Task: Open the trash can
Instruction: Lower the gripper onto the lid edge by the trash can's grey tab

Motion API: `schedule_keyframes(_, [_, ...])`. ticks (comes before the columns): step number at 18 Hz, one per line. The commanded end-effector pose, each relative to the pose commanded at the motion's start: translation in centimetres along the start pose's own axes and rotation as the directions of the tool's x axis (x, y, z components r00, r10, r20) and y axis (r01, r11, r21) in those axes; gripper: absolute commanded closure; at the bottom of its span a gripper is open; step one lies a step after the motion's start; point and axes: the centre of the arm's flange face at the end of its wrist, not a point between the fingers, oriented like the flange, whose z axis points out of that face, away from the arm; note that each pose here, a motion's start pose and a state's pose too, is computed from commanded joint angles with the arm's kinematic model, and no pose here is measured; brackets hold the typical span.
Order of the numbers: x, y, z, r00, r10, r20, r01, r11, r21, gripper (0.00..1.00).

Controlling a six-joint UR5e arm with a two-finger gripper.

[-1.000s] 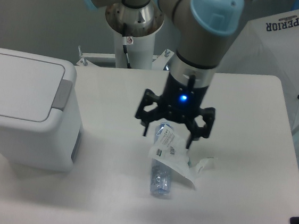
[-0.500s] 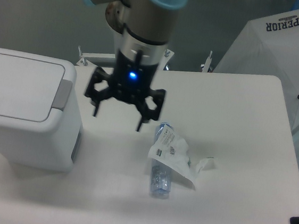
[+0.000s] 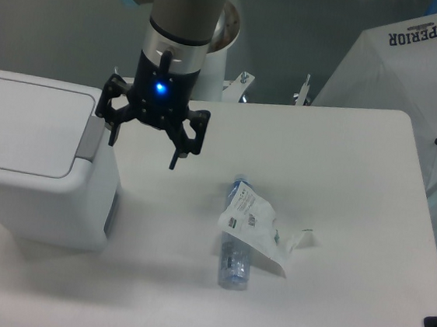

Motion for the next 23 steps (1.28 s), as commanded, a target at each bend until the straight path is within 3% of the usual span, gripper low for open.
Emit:
schedule_keyframes(4, [1.6, 0.0, 0.7, 1.0, 0.025, -0.012, -0.025, 1.0, -0.011, 0.0])
schedule_keyframes(23, [1.2, 0.7, 2.8, 0.999, 0.031, -0.011, -0.031, 0.999, -0.021, 0.0])
